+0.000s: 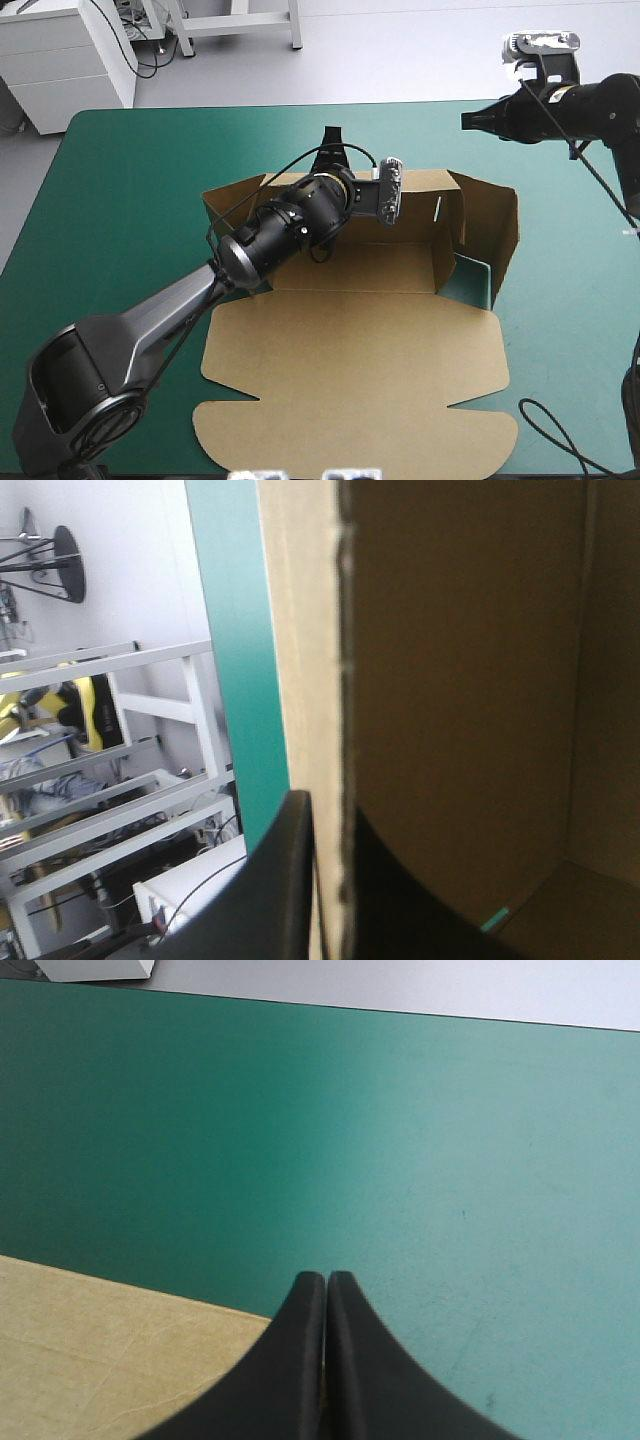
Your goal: Fold the box
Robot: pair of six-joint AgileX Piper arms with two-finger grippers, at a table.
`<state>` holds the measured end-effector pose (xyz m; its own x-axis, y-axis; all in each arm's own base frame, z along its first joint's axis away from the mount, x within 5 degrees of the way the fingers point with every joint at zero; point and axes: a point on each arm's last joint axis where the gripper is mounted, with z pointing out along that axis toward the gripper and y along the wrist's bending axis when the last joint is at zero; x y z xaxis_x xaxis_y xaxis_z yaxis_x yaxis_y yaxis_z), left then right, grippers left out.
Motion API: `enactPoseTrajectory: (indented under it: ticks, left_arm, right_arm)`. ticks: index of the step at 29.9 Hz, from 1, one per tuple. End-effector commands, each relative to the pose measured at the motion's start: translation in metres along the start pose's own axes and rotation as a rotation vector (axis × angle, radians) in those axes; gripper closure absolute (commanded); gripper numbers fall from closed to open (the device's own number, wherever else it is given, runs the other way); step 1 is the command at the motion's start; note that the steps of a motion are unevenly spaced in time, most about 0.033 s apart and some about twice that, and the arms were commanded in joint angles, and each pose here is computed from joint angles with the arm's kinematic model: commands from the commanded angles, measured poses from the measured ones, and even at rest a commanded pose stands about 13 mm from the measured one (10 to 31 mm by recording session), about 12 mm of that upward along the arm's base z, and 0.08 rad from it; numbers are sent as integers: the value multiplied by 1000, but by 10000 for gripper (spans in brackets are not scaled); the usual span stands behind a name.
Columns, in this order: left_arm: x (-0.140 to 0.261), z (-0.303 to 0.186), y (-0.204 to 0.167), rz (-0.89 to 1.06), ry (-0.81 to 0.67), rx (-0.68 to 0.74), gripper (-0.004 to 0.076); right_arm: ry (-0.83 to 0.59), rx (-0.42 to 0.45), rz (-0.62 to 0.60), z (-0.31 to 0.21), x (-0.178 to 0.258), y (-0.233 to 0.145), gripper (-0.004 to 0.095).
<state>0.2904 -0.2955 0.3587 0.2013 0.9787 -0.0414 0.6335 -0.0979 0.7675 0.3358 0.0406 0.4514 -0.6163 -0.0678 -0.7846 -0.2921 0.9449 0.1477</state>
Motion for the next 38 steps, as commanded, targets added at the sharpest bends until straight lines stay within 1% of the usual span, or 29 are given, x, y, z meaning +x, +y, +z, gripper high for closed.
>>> enactPoseTrajectory:
  ticks: [1,6,10,12,17,26,33,38]
  left_arm:
    - [-9,-16,-2,-50,-50,-81,731]
    - [-16,-8,-21,-48,-8,-153,731]
    - [-25,-7,-39,-7,-12,-143,731]
    - [-31,-9,-44,-38,-35,-141,731]
    - [-40,-16,-45,-37,-56,-195,731]
    - [-42,-17,-47,-69,-59,-189,731]
    - [-42,-17,-47,-69,-59,-189,731]
    - [-41,-17,-47,-69,-57,-188,731]
  right_arm:
    - [-106,-5,-16,-27,-11,9,912]
    - [-91,-3,-17,-27,-10,9,912]
    - [-88,30,-5,-26,-10,6,912]
    - [-91,51,2,-25,-10,3,912]
    - [-82,56,5,-16,-10,0,912]
    - [-20,55,27,15,-6,-9,912]
    - [64,80,39,45,2,-20,912]
    - [136,76,46,58,9,-24,912]
